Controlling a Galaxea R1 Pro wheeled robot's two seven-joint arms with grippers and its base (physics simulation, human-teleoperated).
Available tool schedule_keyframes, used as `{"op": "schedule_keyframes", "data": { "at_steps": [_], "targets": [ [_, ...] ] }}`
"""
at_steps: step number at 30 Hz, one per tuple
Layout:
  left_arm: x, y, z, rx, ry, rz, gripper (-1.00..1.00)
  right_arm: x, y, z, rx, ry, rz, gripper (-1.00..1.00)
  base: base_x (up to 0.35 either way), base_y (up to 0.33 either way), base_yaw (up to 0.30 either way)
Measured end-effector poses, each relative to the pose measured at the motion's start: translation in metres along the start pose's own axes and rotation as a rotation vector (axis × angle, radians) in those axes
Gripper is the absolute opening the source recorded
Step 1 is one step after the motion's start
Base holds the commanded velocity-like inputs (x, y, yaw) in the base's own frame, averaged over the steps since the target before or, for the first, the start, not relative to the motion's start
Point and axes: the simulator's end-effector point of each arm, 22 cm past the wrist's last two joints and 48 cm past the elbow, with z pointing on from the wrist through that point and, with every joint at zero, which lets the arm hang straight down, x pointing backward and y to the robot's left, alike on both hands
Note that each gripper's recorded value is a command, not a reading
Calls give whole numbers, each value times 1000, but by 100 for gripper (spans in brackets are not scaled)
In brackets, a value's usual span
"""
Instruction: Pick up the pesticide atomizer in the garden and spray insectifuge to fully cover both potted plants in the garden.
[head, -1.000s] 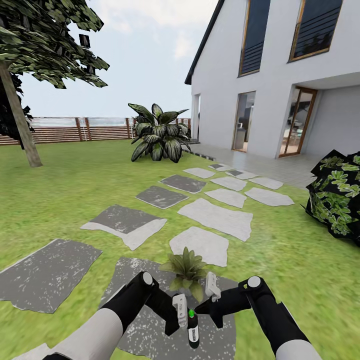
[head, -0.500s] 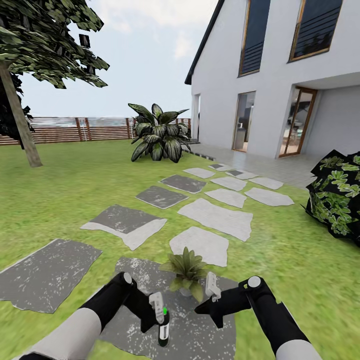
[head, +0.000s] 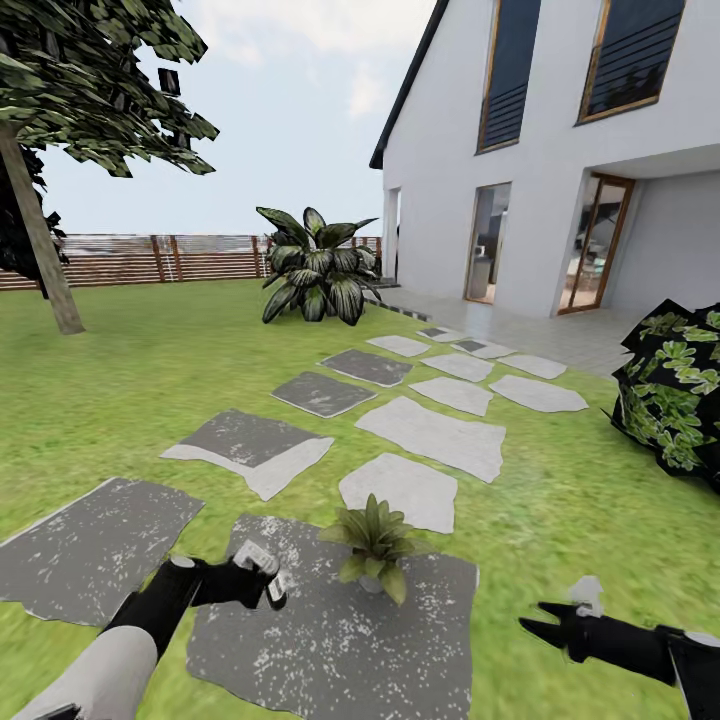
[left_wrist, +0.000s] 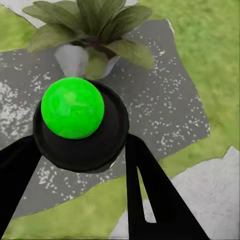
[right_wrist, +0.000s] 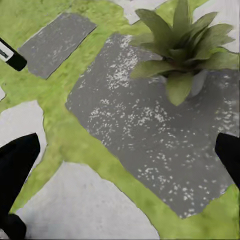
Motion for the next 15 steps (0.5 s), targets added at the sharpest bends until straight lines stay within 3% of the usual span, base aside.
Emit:
{"op": "schedule_keyframes", "data": {
  "at_steps": [1, 3, 6, 8, 9, 11, 15],
  "targets": [
    [10, 3, 3, -22, 15, -33, -100, -3, -10, -9, 34, -43, 34, 100, 0, 0, 0],
    [35, 6, 11, -80, 79, -125, -100, -6, -51, -30, 195, -135, 103, 100, 0, 0, 0],
    [55, 2, 16, -118, 163, -202, -100, -4, -91, -46, 390, -175, 112, 100, 0, 0, 0],
    [73, -5, 15, -120, 245, -265, -100, -2, -110, -55, 486, -182, 117, 100, 0, 0, 0],
    [83, -16, 15, -106, 304, -310, -100, 0, -117, -59, 521, -184, 120, 100, 0, 0, 0],
    [92, -32, 17, -87, 364, -352, -100, 2, -120, -59, 539, -183, 127, 100, 0, 0, 0],
    [98, -46, 18, -71, 411, -383, -100, 6, -121, -58, 545, -180, 137, 100, 0, 0, 0]
  ]
}}
